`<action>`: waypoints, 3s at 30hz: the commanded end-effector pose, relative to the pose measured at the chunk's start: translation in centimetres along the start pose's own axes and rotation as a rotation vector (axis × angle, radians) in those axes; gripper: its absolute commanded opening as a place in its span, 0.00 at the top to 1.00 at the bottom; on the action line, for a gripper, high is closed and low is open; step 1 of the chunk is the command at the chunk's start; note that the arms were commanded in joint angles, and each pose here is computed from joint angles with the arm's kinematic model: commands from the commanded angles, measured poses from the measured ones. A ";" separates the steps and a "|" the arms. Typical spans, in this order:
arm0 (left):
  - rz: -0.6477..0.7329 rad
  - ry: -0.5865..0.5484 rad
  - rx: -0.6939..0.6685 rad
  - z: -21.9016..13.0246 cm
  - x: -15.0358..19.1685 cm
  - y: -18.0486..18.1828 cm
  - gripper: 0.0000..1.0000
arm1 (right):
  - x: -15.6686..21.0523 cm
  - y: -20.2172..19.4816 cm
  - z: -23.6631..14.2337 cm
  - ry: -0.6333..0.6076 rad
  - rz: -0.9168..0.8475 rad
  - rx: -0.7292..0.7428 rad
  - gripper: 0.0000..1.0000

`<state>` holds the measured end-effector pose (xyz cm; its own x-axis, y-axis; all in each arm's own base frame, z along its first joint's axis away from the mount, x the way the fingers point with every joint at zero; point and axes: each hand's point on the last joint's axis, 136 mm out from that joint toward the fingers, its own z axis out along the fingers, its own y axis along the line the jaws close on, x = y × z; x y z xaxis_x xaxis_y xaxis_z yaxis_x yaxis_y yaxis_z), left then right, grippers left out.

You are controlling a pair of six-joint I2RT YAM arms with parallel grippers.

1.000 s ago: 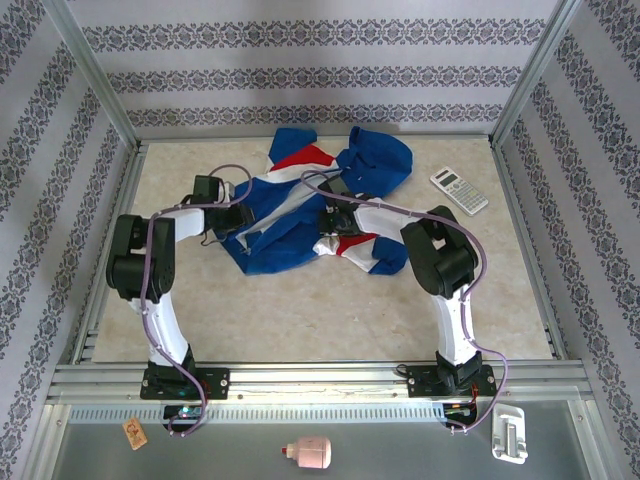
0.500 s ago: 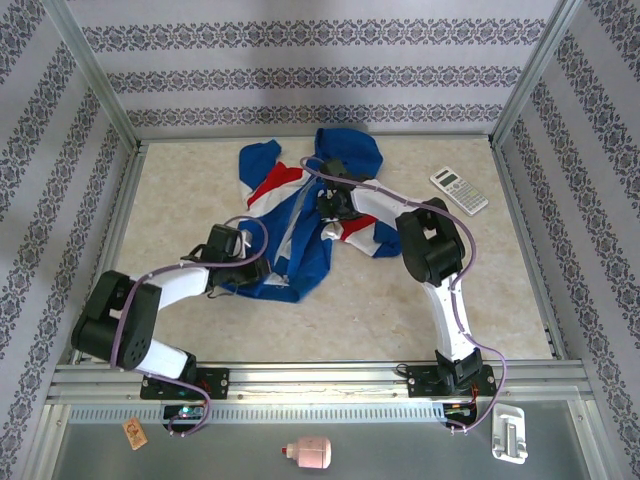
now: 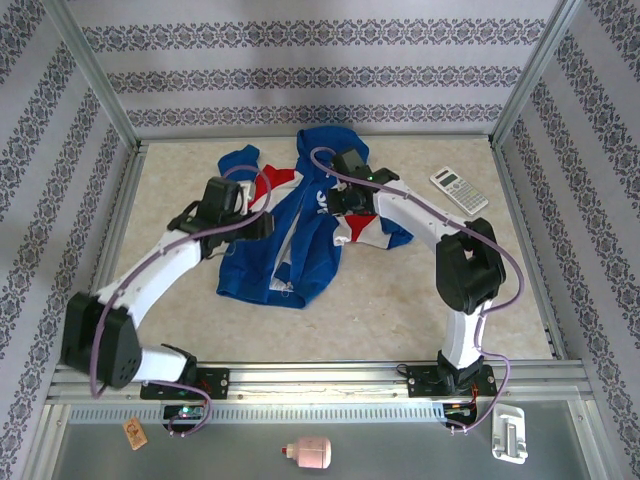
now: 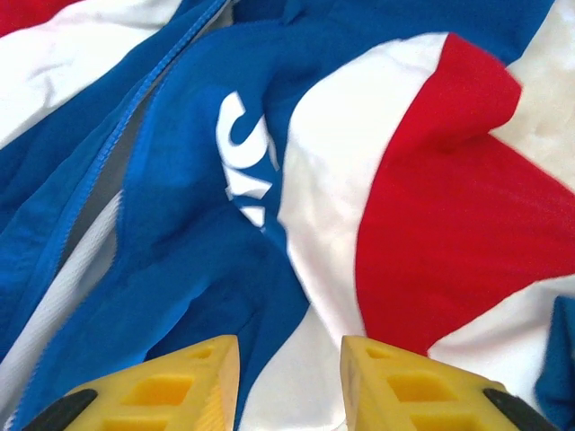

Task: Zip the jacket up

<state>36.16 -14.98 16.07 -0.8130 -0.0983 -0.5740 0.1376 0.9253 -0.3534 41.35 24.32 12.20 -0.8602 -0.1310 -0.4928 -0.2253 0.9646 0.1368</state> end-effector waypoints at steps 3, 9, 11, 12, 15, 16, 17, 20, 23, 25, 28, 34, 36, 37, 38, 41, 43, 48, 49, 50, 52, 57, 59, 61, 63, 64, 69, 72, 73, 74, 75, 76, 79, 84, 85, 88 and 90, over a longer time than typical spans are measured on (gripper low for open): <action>0.038 0.147 0.049 6.0 -1.4 -0.2 0.52 | 4.9 3.0 2.7 0.112 0.006 -0.032 0.66; -0.050 0.249 0.055 12.1 -0.6 1.5 0.57 | 8.1 5.9 5.8 0.196 0.017 -0.093 0.69; -0.080 0.262 0.048 13.2 0.3 2.3 0.57 | 8.8 5.6 6.9 0.221 0.027 -0.086 0.70; -0.094 0.273 0.039 13.6 1.0 2.9 0.57 | 9.0 5.3 7.4 0.232 0.034 -0.083 0.71; -0.151 0.297 0.007 14.2 2.7 5.0 0.58 | 9.2 4.0 8.6 0.257 0.053 -0.067 0.73; -0.172 0.307 -0.001 14.2 3.4 5.7 0.59 | 9.2 3.4 9.0 0.260 0.054 -0.059 0.73; -0.192 0.311 -0.006 14.2 3.9 6.2 0.60 | 9.2 3.0 9.3 0.265 0.052 -0.047 0.73; -0.241 0.316 -0.026 13.7 5.6 7.7 0.61 | 9.0 1.8 9.7 0.276 0.043 -0.017 0.74; -0.271 0.325 -0.051 13.1 7.3 8.9 0.61 | 8.3 0.7 9.8 0.270 0.046 -0.003 0.75; -0.291 0.330 -0.067 12.6 8.3 9.6 0.62 | 7.6 -0.3 9.8 0.264 0.051 0.009 0.76; -0.314 0.335 -0.081 12.0 9.4 10.2 0.62 | 6.5 -1.4 9.8 0.255 0.053 0.023 0.76; -0.348 0.335 -0.094 10.8 11.1 10.4 0.65 | 5.2 -2.8 10.1 0.261 -0.009 0.080 0.76; -0.355 0.330 -0.092 10.5 11.4 10.3 0.65 | 4.9 -3.0 10.1 0.262 -0.023 0.089 0.76; -0.354 0.326 -0.090 10.3 11.3 10.2 0.65 | 4.8 -3.0 10.0 0.261 -0.026 0.091 0.76; -0.351 0.327 -0.091 10.1 11.4 10.2 0.66 | 4.7 -2.9 9.8 0.256 -0.028 0.088 0.76; -0.334 0.319 -0.081 9.4 10.5 9.7 0.65 | 4.3 -2.2 9.0 0.234 -0.046 0.083 0.76; -0.323 0.310 -0.072 8.8 9.8 9.3 0.65 | 4.0 -1.4 8.1 0.215 -0.071 0.086 0.75; -0.279 0.266 -0.056 6.4 7.5 8.1 0.62 | 3.5 0.8 5.1 0.168 -0.122 0.078 0.74; -0.271 0.257 -0.056 5.8 7.2 7.9 0.61 | 3.5 1.3 4.4 0.157 -0.127 0.072 0.73; -0.263 0.248 -0.052 5.2 6.9 7.7 0.60 | 3.5 1.8 3.8 0.149 -0.132 0.062 0.73; -0.251 0.240 -0.049 4.2 6.8 7.4 0.60 | 3.8 2.9 2.8 0.140 -0.134 0.039 0.72; -0.247 0.254 -0.043 2.0 8.4 6.9 0.59 | 5.4 5.2 1.2 0.139 -0.120 -0.023 0.72; -0.254 0.263 -0.033 1.0 9.5 6.6 0.59 | 6.1 6.1 0.8 0.145 -0.099 -0.057 0.72; -0.263 0.268 -0.019 0.2 10.5 6.3 0.59 | 6.7 7.0 0.5 0.146 -0.083 -0.089 0.72; -0.273 0.273 0.003 -0.4 11.6 5.8 0.59 | 7.3 8.2 0.3 0.151 -0.084 -0.117 0.72; -0.280 0.281 0.018 -0.8 12.2 5.4 0.59 | 7.7 8.7 0.3 0.156 -0.085 -0.127 0.72; -0.305 0.308 0.074 -1.7 15.2 3.0 0.59 | 9.6 10.8 0.8 0.195 -0.046 -0.200 0.72; -0.324 0.314 0.121 -1.6 16.7 1.4 0.59 | 10.6 12.5 0.7 0.207 -0.029 -0.256 0.72; -0.331 0.316 0.136 -1.6 17.2 1.0 0.59 | 11.0 13.2 0.6 0.211 -0.027 -0.281 0.72; -0.334 0.316 0.147 -1.5 17.6 0.6 0.59 | 11.3 14.0 0.6 0.210 -0.025 -0.305 0.71; -0.338 0.316 0.151 -1.5 18.0 0.5 0.59 | 11.6 14.5 0.6 0.215 -0.022 -0.323 0.71; -0.343 0.316 0.153 -1.4 18.3 0.3 0.59 | 12.0 15.0 0.8 0.223 -0.012 -0.338 0.71; -0.341 0.299 0.150 -1.7 18.4 -0.3 0.56 | 12.9 15.9 1.8 0.255 0.025 -0.376 0.72; -0.290 0.250 0.083 -1.7 18.2 -1.4 0.48 | 12.7 15.8 2.1 0.242 0.053 -0.393 0.80; -0.282 0.245 0.068 -1.5 18.2 -1.7 0.47 | 12.5 15.5 2.1 0.237 0.058 -0.390 0.80; -0.262 0.228 0.029 -0.4 18.4 -2.3 0.45 | 12.1 14.2 2.1 0.230 0.076 -0.383 0.83; -0.245 0.225 0.026 0.4 18.4 -3.0 0.43 | 12.0 13.2 2.4 0.236 0.095 -0.375 0.84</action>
<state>18.95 -18.92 5.69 -0.9595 -0.1708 -0.2240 -0.0408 0.8711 -0.4893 28.48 36.87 5.64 -0.9485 -0.1748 -0.2642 -0.2851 0.8345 0.4715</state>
